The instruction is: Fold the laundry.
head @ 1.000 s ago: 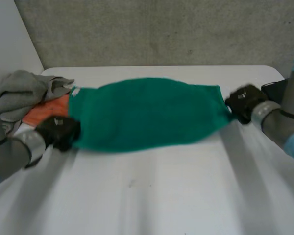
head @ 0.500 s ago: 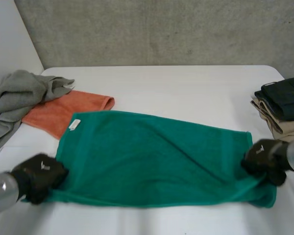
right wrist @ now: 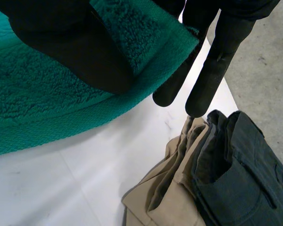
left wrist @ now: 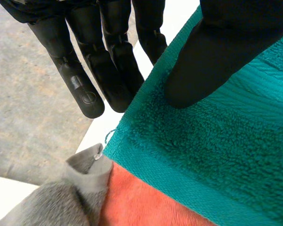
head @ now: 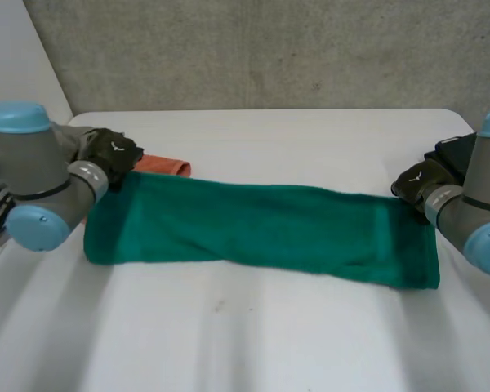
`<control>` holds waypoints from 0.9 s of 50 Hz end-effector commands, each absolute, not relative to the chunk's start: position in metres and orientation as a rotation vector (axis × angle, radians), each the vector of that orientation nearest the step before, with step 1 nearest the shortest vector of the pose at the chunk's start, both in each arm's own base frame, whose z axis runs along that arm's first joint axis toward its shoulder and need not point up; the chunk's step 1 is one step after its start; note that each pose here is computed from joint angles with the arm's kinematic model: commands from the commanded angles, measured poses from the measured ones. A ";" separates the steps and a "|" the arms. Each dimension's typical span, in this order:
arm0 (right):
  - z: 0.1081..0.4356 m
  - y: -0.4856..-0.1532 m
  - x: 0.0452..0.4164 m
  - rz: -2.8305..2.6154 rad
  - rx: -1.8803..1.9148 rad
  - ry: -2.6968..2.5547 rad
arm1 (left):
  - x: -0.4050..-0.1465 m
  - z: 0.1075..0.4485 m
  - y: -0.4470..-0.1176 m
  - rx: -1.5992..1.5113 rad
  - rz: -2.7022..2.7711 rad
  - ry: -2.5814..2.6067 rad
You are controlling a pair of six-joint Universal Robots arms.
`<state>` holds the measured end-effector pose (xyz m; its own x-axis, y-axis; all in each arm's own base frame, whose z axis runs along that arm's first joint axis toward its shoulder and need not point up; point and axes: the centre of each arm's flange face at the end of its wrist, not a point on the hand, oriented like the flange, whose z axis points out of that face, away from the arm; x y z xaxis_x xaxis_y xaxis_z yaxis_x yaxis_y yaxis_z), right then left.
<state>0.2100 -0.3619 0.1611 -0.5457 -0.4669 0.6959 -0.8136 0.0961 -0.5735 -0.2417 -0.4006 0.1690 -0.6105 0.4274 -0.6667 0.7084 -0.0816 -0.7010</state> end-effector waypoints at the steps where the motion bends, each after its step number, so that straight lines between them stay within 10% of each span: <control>1: 0.153 -0.366 0.215 1.391 1.257 -2.023 | -0.258 0.154 -0.417 1.297 -1.776 1.884; 23: 0.249 -0.324 0.189 1.712 0.897 -2.068 | -0.259 0.230 -0.355 1.124 -2.042 1.872; 32: 0.207 -0.265 0.163 1.366 0.844 -2.634 | -0.250 0.230 -0.311 1.094 -2.180 1.967; 45: 0.147 -0.280 0.159 1.430 0.814 -2.569 | -0.255 0.212 -0.297 1.149 -2.190 1.994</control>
